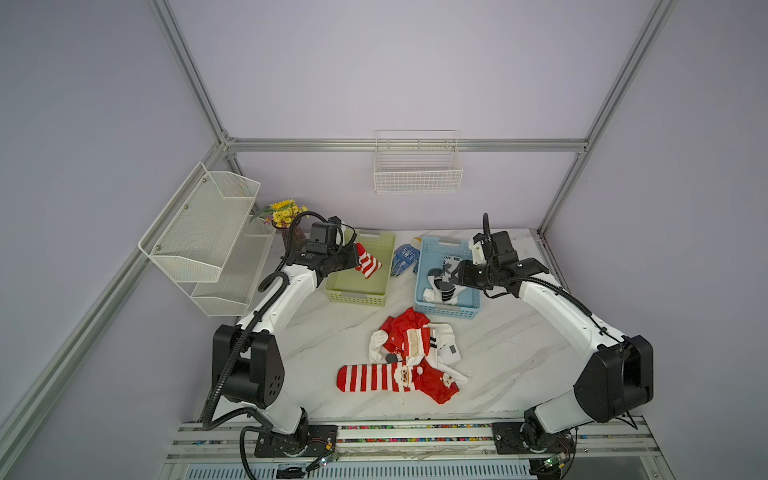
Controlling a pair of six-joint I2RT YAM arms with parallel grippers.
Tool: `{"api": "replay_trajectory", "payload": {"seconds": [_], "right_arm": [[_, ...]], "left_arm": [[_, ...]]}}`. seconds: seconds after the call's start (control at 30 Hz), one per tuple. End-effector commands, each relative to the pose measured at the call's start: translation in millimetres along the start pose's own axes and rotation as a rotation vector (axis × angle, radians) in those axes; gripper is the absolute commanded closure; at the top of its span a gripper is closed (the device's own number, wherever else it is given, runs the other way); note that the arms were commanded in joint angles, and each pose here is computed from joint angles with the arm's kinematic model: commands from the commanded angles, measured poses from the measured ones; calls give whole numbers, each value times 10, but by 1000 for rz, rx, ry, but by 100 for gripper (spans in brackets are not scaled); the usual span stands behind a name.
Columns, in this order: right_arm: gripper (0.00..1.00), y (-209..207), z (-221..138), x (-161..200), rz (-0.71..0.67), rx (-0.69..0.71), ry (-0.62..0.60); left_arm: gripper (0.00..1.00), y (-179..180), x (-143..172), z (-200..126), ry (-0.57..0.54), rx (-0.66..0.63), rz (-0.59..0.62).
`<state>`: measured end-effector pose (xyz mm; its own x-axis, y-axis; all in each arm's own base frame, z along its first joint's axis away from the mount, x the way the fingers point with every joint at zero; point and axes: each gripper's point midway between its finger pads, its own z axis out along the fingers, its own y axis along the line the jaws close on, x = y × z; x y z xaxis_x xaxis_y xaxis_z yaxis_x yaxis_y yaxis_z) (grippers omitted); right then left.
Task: Sort the socks into the basket by color
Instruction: Place the sock in the bin.
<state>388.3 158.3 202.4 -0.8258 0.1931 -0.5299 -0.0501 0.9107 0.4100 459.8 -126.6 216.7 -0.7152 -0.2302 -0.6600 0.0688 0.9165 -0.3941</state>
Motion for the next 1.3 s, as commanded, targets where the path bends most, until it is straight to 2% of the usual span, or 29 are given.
{"api": "replay_trajectory", "payload": {"seconds": [0.0, 0.57, 1.27], "right_arm": [[56, 85, -11, -47, -17, -9, -7], [55, 117, 87, 3, -24, -12, 10], [55, 149, 151, -9, -29, -18, 20]], "left_arm": [[88, 23, -25, 110, -18, 24, 26], [88, 303, 279, 579, 90, -16, -12], [82, 593, 394, 741, 118, -102, -23]]}}
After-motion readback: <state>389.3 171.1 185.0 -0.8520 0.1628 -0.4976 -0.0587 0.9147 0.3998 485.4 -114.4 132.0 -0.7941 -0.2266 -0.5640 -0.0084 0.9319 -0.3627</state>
